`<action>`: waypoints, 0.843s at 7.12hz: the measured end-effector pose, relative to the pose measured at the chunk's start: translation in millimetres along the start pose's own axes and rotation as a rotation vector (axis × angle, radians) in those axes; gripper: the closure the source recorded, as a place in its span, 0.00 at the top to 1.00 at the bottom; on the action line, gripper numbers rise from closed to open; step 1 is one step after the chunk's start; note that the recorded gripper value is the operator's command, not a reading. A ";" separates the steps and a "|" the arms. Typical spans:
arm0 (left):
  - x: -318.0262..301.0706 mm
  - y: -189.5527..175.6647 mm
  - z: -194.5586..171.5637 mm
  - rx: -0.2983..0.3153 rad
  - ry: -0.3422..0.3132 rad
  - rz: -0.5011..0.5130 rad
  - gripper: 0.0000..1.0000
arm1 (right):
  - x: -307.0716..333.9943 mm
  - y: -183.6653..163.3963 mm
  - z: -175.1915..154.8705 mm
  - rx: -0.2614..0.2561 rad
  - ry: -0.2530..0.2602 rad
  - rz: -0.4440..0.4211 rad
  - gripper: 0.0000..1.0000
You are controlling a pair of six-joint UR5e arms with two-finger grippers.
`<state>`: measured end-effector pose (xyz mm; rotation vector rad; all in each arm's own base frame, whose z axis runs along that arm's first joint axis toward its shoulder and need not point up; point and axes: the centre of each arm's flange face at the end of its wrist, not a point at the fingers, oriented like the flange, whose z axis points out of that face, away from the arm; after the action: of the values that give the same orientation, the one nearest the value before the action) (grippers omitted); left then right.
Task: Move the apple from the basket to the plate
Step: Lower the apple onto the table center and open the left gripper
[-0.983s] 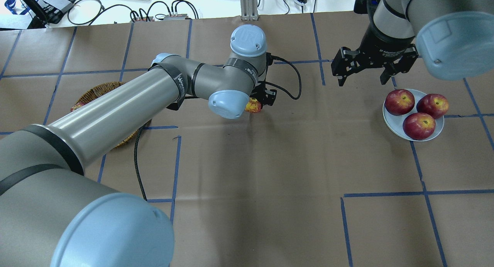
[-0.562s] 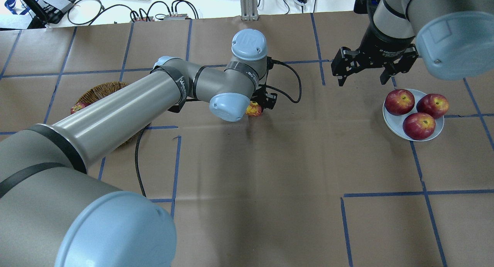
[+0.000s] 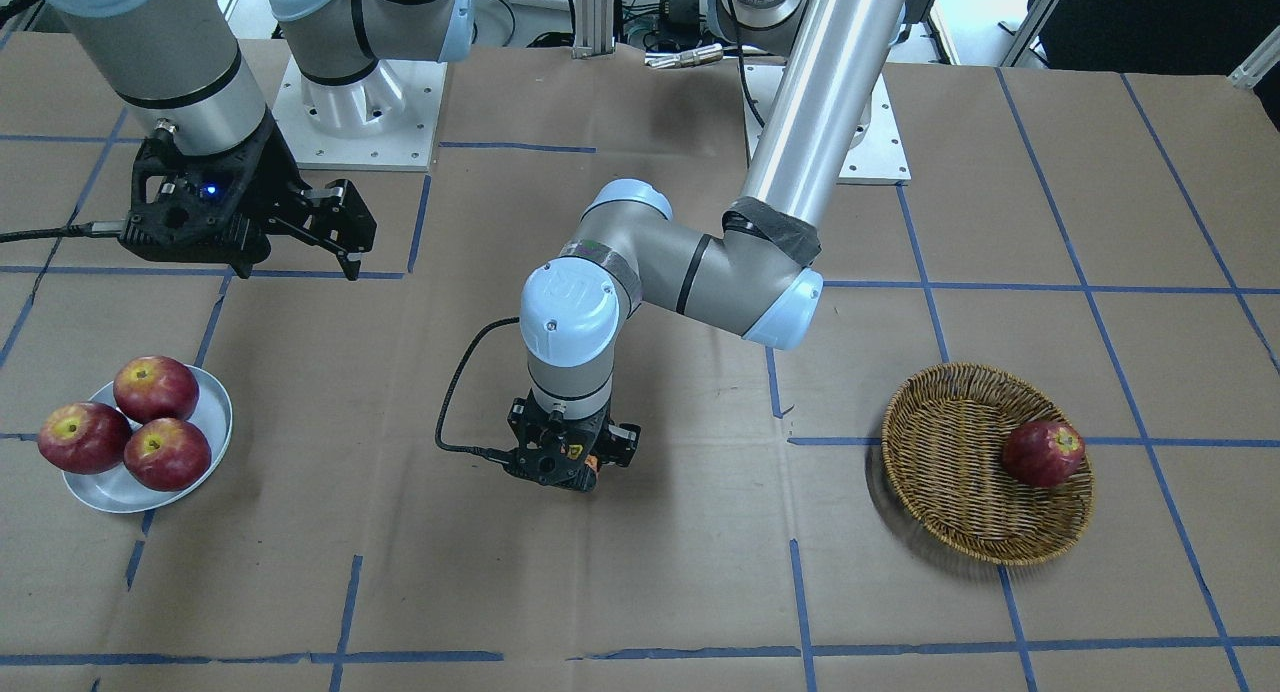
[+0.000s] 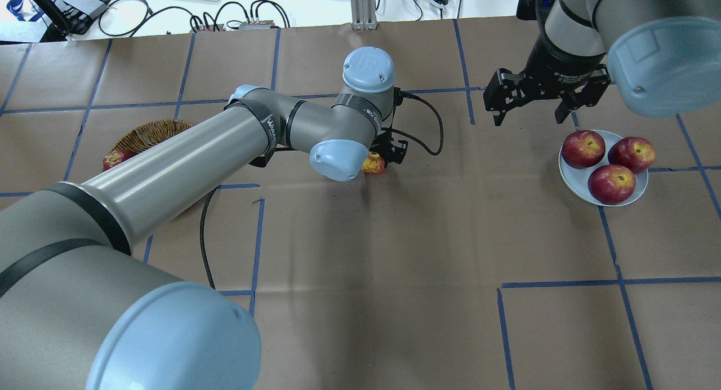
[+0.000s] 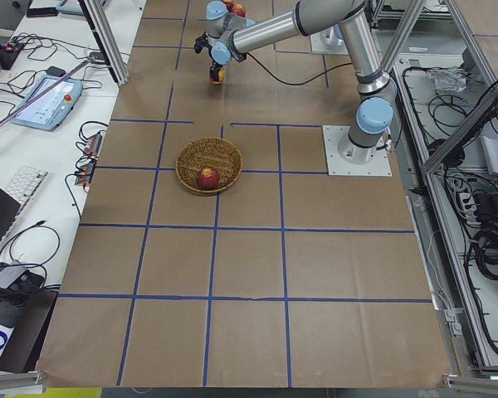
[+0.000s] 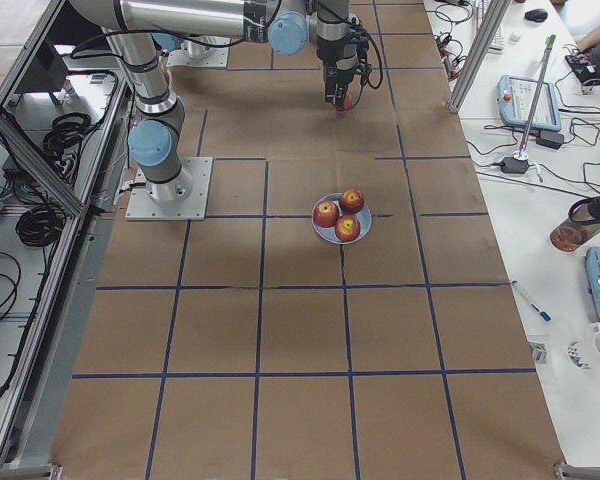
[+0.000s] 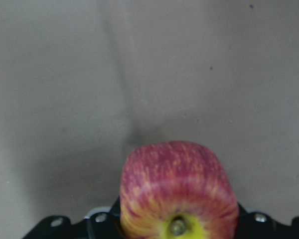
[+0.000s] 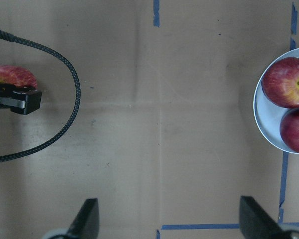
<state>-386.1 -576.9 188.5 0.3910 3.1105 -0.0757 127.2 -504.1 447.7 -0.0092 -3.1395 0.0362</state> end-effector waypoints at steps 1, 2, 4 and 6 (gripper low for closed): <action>0.2 -0.1 1.5 -0.001 -0.001 -0.001 0.99 | 0.0 0.0 0.4 -0.001 0.000 0.000 1.00; 0.4 -0.4 -3.5 0.006 -0.001 -0.001 0.99 | 0.0 -0.1 0.7 -0.001 0.000 0.000 1.00; -3.2 -0.3 -45.6 0.029 0.004 -0.006 0.99 | 0.0 -0.3 0.7 -0.001 0.000 0.000 1.00; -19.8 14.2 -131.0 0.016 0.004 -0.023 0.99 | 0.0 -0.2 0.7 -0.001 0.000 0.000 1.00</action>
<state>-363.4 -561.7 319.0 0.3559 3.1210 -0.1001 127.2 -504.3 446.9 -0.0092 -3.1396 0.0339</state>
